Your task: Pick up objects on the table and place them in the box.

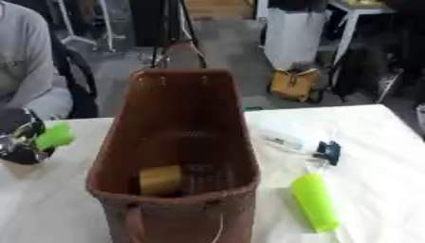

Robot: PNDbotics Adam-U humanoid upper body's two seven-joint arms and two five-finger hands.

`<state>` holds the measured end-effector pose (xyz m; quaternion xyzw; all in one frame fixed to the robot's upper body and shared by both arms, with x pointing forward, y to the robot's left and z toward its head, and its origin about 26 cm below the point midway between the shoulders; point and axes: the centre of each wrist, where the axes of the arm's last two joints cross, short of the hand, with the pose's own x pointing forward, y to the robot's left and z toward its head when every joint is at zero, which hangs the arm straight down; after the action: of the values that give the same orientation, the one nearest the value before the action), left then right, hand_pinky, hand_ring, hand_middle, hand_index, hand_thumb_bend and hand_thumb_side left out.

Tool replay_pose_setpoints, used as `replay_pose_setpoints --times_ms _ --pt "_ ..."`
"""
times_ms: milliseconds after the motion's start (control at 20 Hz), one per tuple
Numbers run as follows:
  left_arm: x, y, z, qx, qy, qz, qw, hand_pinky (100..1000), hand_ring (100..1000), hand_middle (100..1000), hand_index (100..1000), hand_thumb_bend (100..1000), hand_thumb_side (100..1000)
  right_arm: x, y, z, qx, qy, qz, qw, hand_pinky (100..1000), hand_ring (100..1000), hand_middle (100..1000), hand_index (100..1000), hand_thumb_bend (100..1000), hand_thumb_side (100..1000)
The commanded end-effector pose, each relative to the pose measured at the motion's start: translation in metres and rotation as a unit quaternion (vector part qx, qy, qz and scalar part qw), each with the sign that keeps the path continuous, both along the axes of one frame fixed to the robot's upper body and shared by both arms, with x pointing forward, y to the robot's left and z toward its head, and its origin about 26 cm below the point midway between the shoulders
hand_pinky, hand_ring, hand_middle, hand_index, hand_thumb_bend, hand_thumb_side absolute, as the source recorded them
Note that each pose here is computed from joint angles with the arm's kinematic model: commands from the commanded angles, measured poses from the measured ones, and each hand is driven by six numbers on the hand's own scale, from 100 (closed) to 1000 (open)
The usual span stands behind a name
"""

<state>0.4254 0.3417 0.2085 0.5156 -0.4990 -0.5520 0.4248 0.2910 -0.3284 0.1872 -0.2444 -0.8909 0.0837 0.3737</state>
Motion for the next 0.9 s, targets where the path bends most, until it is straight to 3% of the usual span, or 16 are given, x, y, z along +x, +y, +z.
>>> replay_pose_setpoints --times_ms 50,200,500,700,750,800,850,900 --pt "-0.008 -0.020 0.053 -0.035 -0.102 -0.046 0.993 673 582 379 453 318 256 -0.001 -0.003 0.007 -0.011 -0.009 -0.002 1.000 538 633 711 790 338 620" --pt "-0.009 -0.045 0.070 -0.059 -0.137 -0.099 0.984 674 585 378 451 348 258 -0.001 -0.002 0.007 -0.011 -0.008 0.000 1.000 538 633 711 790 339 620" --pt "-0.007 -0.130 0.105 -0.032 -0.160 -0.248 0.955 690 602 394 466 398 265 0.001 0.002 0.006 -0.013 -0.004 0.015 1.000 538 632 711 790 339 621" --pt "-0.002 -0.165 0.097 -0.004 -0.141 -0.296 0.945 701 615 421 492 458 313 0.002 0.004 0.006 -0.013 -0.004 0.024 1.000 538 632 711 791 340 621" --pt "0.000 -0.170 0.091 0.014 -0.126 -0.301 0.945 751 698 506 586 655 465 0.003 0.005 0.006 -0.013 -0.004 0.025 1.000 538 632 711 791 340 621" --pt "0.003 -0.174 0.083 0.056 -0.092 -0.302 0.947 762 714 525 606 681 487 0.003 0.005 0.007 -0.013 -0.004 0.026 1.000 538 632 711 791 340 621" --pt "0.005 -0.176 0.078 0.090 -0.065 -0.300 0.948 806 758 607 674 891 597 0.003 0.005 0.007 -0.013 -0.004 0.026 1.000 538 631 711 791 340 621" --pt "0.007 -0.176 0.072 0.124 -0.036 -0.295 0.947 806 758 607 674 891 597 0.003 0.004 0.007 -0.013 -0.004 0.025 1.000 538 631 711 791 340 621"
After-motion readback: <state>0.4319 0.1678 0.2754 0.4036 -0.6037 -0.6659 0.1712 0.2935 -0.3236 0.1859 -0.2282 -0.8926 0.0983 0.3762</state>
